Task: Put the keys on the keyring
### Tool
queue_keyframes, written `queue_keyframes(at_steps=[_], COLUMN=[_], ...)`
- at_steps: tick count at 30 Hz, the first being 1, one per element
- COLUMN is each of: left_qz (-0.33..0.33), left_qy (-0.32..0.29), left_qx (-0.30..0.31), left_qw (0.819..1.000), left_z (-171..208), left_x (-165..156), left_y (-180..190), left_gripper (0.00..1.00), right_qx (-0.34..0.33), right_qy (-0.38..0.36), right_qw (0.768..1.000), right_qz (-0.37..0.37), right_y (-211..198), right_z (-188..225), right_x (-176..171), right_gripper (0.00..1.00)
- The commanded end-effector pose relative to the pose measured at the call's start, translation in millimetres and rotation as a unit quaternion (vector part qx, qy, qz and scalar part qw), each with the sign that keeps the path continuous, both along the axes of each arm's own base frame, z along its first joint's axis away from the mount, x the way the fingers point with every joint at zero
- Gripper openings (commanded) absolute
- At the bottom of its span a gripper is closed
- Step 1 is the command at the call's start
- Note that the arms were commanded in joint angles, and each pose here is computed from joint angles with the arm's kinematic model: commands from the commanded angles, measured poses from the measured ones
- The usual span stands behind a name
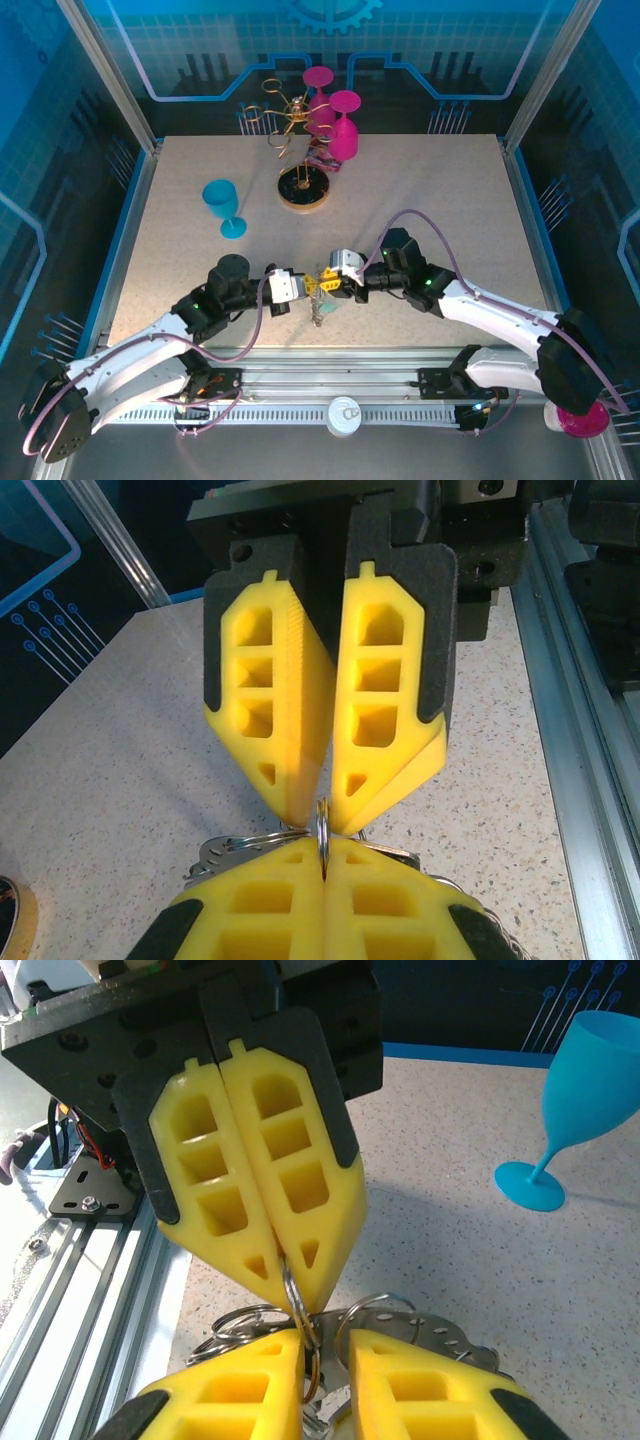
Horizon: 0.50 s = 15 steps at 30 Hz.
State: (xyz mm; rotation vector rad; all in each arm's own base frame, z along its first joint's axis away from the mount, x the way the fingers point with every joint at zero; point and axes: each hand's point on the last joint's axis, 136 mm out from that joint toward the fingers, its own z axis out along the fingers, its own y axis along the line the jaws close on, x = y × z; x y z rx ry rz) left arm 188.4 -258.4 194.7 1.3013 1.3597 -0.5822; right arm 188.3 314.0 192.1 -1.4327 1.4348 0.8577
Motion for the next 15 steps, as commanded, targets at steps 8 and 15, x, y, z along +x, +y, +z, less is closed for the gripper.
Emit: queue_keyframes(at_steps=[8,15], left_qz=[-0.02,0.015], left_qy=[-0.011,0.004], left_qx=[-0.027,-0.021], left_qw=[0.999,1.0], left_z=[14,12], left_x=[-4,10], left_y=[-7,-5], left_gripper=[0.0,0.12], right_qx=[0.026,0.002], right_qy=[-0.015,-0.028], right_qw=[0.999,0.999], right_qz=[0.037,0.025], right_y=[13,9], right_z=[14,17], right_x=[-4,0], right_gripper=[0.11,0.0])
